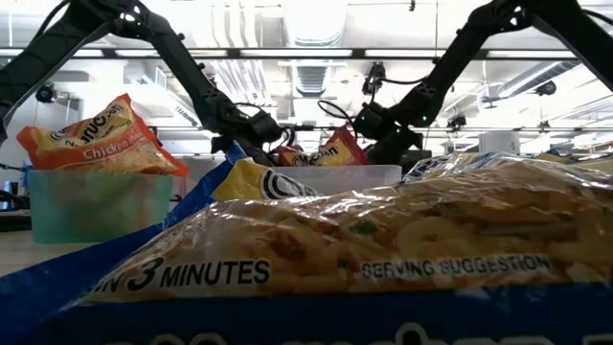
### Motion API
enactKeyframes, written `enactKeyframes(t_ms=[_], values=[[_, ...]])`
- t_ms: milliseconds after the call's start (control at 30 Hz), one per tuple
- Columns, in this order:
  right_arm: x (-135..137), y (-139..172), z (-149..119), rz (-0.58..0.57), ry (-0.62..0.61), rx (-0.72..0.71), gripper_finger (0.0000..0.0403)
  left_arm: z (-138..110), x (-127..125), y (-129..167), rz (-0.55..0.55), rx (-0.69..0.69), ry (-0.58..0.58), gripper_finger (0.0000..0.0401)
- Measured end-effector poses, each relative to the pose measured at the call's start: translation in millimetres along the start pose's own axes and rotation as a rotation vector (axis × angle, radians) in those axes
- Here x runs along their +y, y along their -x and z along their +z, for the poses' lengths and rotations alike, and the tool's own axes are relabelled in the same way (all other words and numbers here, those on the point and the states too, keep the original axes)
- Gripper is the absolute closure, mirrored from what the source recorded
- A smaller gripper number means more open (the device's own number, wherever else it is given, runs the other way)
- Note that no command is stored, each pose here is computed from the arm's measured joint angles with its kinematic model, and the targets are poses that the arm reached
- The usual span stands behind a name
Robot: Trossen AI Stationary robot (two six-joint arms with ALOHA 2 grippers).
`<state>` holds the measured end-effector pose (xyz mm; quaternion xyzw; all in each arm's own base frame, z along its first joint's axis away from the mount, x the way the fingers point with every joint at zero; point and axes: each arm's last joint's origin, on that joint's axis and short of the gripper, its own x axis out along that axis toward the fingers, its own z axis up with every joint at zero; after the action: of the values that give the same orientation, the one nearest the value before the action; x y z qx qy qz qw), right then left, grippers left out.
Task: Sort Maruchan noodles
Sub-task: Put the red noodle pack into the white bin
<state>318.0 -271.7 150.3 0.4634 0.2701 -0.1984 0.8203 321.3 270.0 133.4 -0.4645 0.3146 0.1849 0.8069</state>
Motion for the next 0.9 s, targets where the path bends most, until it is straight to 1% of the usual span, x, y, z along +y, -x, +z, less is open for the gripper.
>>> enactKeyframes(t_ms=[133,233,467,667,800,900], values=[[2.1,5.2,-3.8,-0.018,0.047,0.045,0.0256,-0.1,-1.6,0.6,-0.016,0.006,-0.047,0.0294],[7.9,14.9,-4.5,-0.020,0.094,0.068,0.0249,-0.5,-2.7,0.6,-0.035,0.014,-0.069,0.0301],[31.6,51.4,-3.7,-0.012,0.178,0.088,0.0237,1.9,-7.9,7.5,-0.044,0.000,-0.144,0.0304],[52.6,88.0,-3.8,-0.032,0.248,0.057,0.0236,3.0,-12.6,12.0,-0.068,-0.006,-0.279,0.0313],[64.7,115.0,-7.2,-0.095,0.305,0.029,0.0236,4.8,-18.2,16.8,-0.104,-0.017,-0.369,0.0317],[72.2,133.6,-9.8,-0.140,0.327,-0.007,0.0236,10.6,-28.1,25.9,-0.146,-0.071,-0.433,0.0318]])
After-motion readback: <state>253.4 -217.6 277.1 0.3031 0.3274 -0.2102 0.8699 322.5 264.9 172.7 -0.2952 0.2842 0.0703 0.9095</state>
